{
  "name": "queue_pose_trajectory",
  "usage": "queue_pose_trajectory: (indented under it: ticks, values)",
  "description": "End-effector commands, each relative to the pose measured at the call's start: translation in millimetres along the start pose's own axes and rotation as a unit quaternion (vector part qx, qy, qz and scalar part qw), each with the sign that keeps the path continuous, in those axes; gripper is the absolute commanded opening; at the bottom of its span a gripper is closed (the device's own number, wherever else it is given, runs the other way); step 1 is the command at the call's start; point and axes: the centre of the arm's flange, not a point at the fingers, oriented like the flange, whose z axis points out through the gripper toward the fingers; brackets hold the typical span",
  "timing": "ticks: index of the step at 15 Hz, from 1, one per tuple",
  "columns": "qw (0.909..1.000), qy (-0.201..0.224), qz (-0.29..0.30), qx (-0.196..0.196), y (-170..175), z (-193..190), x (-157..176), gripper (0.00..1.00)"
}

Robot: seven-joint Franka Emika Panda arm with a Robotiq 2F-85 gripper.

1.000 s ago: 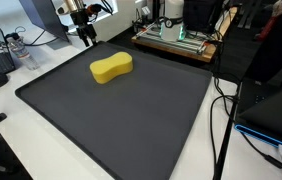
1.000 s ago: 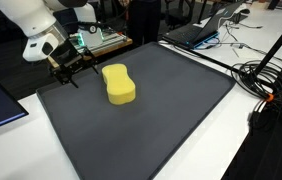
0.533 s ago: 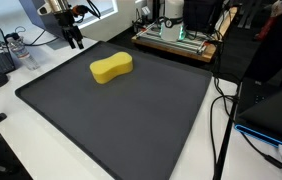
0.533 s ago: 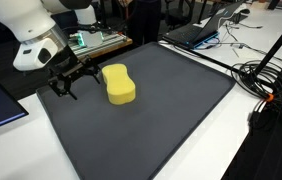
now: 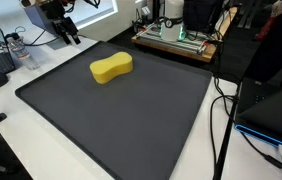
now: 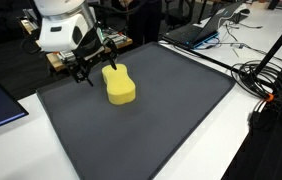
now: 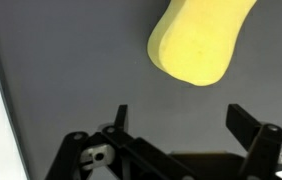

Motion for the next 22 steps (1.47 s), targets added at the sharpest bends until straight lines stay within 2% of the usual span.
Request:
queue_pose_trajectory:
  ticks: [1,6,11,16,21,22]
  values:
    - [0.9981,-0.049,0.017,-0.033,-35.9,-10.6,21.2,1.00]
    - [0.9905,-0.088,0.068,-0.081,-99.7,-11.0,15.4,1.00]
    - [0.9819,-0.075,0.124,-0.123,-152.5,-4.7,-13.2,1.00]
    - [0.9695,-0.066,0.185,-0.147,-182.1,6.8,-57.7,1.00]
    - [0.9744,0.011,0.174,-0.142,-184.5,19.8,-91.2,1.00]
    - [0.9783,0.041,0.146,-0.141,-183.7,21.0,-96.7,1.00]
